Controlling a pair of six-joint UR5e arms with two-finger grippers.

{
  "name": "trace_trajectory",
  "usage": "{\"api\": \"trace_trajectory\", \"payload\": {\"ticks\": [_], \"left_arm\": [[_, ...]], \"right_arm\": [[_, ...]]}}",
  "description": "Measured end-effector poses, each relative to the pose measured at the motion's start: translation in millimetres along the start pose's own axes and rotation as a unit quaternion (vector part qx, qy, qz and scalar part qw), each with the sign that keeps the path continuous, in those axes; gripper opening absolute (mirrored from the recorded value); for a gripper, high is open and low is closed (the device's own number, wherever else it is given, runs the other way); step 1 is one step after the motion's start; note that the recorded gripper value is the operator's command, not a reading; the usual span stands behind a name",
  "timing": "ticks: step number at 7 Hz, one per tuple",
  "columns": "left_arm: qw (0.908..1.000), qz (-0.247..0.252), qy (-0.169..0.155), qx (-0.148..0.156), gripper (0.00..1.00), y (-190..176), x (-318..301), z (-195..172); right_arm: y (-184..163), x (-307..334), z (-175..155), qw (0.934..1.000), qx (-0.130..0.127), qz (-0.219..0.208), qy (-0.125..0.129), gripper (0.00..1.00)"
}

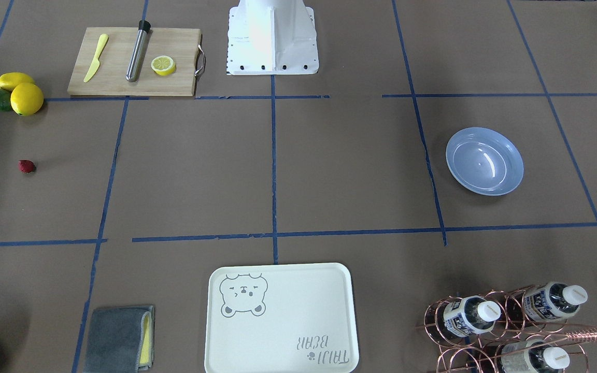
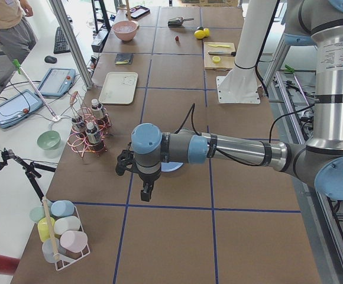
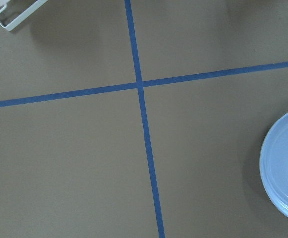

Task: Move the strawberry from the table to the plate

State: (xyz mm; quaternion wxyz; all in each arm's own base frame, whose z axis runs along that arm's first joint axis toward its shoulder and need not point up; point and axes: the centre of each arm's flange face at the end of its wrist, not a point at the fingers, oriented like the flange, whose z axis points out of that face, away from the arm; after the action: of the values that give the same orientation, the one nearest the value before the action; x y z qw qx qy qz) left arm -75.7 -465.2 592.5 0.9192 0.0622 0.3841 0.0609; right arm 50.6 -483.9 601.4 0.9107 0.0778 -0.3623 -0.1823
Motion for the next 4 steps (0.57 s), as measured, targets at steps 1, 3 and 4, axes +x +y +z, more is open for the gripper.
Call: {"api": "trace_trajectory", "payload": {"ticks": [1, 3, 4], "left_arm": [[0.9999, 0.011, -0.002, 0.006, 1.0, 0.1, 0.4, -2.1], [0.9988, 0.044, -0.005, 0.021, 1.0, 4.6, 6.7, -8.8], [0.9984, 0.051, -0.005, 0.023, 1.0, 4.2, 10.3, -9.0]], "right_arm": [[-0.3, -0.2, -0.3, 1.0, 0.001, 0.0, 0.0, 1.0], [-1.5, -0.8, -0.3, 1.0, 0.001, -0.002, -0.001, 1.0], [-2.4, -1.1, 0.5, 1.0, 0.001, -0.003, -0.003, 1.0]]}}
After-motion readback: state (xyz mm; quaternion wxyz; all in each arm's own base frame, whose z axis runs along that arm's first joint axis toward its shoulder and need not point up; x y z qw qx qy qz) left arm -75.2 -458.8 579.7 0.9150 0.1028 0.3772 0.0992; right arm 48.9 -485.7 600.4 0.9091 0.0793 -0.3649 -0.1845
